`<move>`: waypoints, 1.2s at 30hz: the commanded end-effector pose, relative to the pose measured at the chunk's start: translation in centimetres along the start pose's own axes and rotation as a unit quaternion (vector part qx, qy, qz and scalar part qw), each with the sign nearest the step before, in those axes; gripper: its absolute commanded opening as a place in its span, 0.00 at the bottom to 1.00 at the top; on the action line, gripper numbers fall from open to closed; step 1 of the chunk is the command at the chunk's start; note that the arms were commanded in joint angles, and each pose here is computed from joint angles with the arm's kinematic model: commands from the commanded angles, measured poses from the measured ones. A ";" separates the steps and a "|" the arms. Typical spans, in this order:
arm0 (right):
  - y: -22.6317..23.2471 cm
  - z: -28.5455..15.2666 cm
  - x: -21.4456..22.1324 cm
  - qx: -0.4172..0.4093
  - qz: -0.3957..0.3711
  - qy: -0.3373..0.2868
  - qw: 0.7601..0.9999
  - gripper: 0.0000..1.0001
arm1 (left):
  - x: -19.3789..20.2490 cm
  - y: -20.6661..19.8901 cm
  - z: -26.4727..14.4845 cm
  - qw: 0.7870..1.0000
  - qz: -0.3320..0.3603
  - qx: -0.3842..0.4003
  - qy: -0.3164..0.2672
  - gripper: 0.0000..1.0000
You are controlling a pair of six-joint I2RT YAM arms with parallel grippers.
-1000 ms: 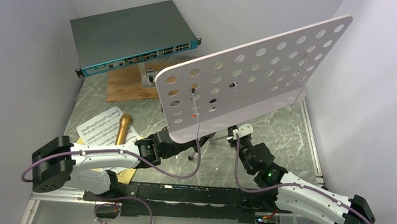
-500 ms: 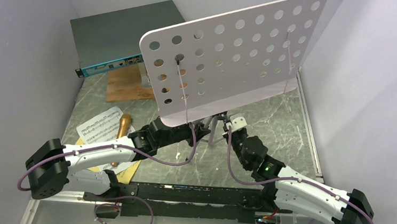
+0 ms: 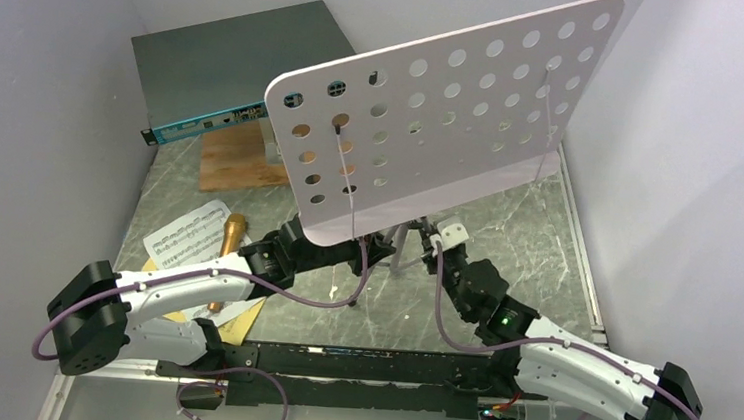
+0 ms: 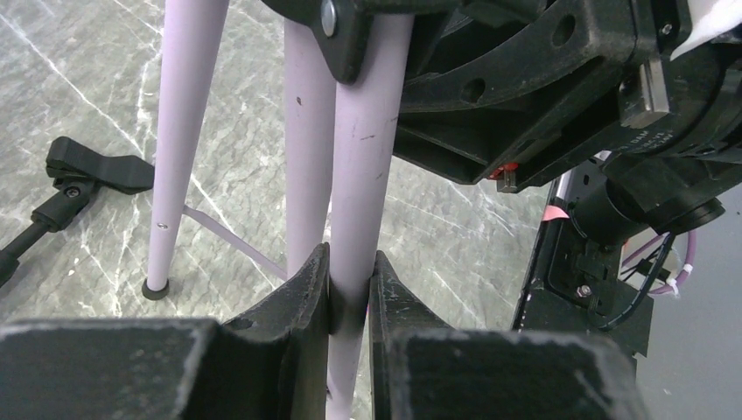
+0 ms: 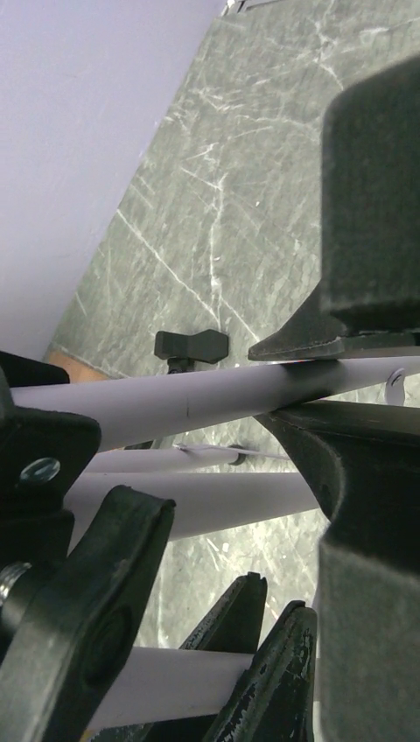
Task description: Set up the instrument practice props
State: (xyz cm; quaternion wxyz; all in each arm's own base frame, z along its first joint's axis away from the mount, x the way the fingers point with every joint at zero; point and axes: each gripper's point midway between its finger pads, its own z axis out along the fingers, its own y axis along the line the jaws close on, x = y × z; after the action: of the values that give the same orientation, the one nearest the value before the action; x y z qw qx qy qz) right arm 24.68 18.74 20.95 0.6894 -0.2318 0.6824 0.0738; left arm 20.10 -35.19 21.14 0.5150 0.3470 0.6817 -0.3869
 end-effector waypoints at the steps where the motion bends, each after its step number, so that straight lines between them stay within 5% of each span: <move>1: -4.2 -0.8 2.4 0.098 0.000 0.015 0.995 0.25 | 10.6 1.1 -3.2 0.980 -0.069 -0.037 0.183 0.00; 8: -2.9 1.2 0.6 0.077 -0.021 -0.031 0.996 0.43 | 10.2 1.0 -2.7 0.981 -0.060 -0.030 0.182 0.00; 20: -2.7 4.0 -2.1 0.099 -0.016 -0.073 0.992 0.56 | 10.4 0.5 -2.6 0.981 -0.064 -0.026 0.182 0.00; 24: -1.9 4.5 -2.8 0.074 -0.022 -0.082 0.994 0.47 | 10.1 0.3 -2.5 0.981 -0.073 -0.024 0.176 0.00; 29: -0.9 4.5 -1.9 0.047 -0.037 -0.070 0.996 0.03 | 9.1 -0.3 -1.8 0.981 -0.103 -0.020 0.166 0.00; 32: -1.0 4.4 -1.0 0.049 -0.048 -0.058 0.996 0.00 | 8.6 -0.2 -1.2 0.979 -0.122 -0.028 0.161 0.03; 36: -1.4 4.0 -0.7 0.059 -0.049 -0.055 0.996 0.00 | 7.4 1.2 -0.5 0.975 -0.142 -0.080 0.148 0.26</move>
State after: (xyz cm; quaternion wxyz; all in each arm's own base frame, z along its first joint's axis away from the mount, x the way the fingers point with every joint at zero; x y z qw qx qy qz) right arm 28.71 19.94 19.68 0.7188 -0.2272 0.6564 0.0276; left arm 20.15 -35.77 21.18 0.4892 0.3186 0.7048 -0.4029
